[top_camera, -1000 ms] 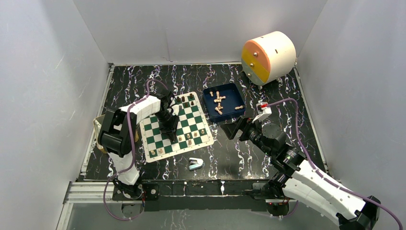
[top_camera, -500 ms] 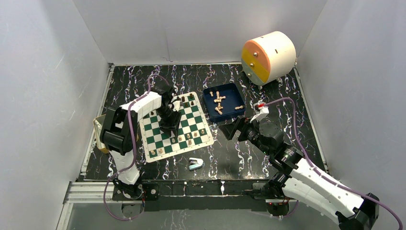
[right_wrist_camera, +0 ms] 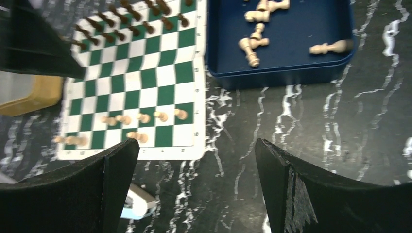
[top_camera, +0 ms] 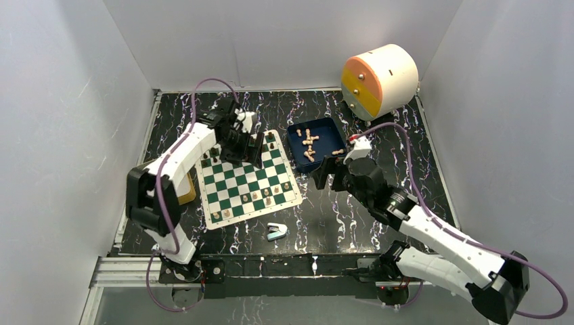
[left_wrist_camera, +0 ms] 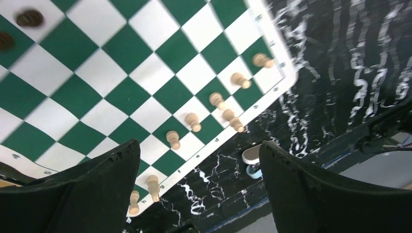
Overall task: Set up the chess pieces on the board
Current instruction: Pick up the chess piece from the storage box.
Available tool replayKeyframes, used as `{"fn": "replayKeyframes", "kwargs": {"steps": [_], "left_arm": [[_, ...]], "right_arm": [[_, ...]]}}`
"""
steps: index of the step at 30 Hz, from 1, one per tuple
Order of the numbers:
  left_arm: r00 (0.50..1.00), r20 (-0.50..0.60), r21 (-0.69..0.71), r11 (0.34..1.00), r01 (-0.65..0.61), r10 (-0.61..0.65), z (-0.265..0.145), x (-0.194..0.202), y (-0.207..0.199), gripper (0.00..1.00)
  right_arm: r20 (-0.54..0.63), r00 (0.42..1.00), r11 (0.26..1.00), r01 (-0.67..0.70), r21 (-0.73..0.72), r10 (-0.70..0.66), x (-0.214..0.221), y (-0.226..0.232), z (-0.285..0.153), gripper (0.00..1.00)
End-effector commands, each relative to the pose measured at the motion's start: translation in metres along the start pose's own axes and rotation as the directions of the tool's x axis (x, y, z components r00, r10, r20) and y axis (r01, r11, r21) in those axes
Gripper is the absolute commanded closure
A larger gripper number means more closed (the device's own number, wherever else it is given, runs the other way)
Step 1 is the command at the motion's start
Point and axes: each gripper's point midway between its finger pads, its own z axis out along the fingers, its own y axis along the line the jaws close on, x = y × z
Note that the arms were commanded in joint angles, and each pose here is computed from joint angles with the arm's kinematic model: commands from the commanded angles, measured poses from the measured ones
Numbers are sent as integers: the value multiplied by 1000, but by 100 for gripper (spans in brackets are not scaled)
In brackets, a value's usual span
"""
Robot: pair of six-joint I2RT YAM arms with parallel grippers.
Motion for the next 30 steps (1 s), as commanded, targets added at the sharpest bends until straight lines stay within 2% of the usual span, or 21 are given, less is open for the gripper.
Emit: {"fn": "replayKeyframes", "kwargs": {"steps": [1,6,9,12,14,17,20,22,25,27,30], "left_arm": [[954,286,42,994,-102,86,-66,-40,-28,11],[878,465,-19,993,-118,113,-104,-45,-28,11],[838,531,-65,992,-109,127,-110,-32,-19,10],[799,588,-143,988,-50,125,-107,-12,3,9],[773,627,-164,986,11,96,-102,2,16,7],[762,644,-159,986,43,70,-94,25,23,8],[755,650,-162,986,25,88,-90,39,25,8],[746,658,-167,986,14,101,-87,43,27,10],[724,684,-148,989,17,90,-81,48,27,13],[717,692,-112,994,-7,83,-79,49,20,15],[717,689,-129,991,-24,107,-81,48,20,18]], "right_arm": [[31,990,979,130,155,-137,-28,-18,6,1],[12,977,947,201,250,-211,-45,-21,26,1],[2,962,933,264,243,-272,-55,-12,43,1],[-21,949,918,310,246,-314,-58,-14,65,4],[-49,945,919,326,222,-323,-56,-17,81,10],[-69,939,921,343,186,-336,-55,-23,104,24],[-106,941,926,336,171,-322,-53,-36,126,47],[-124,943,933,326,154,-309,-56,-45,141,57],[-171,935,935,333,122,-311,-55,-52,164,62],[-204,922,930,355,101,-330,-51,-56,179,62],[-241,892,911,408,64,-383,-51,-61,200,60]]}}
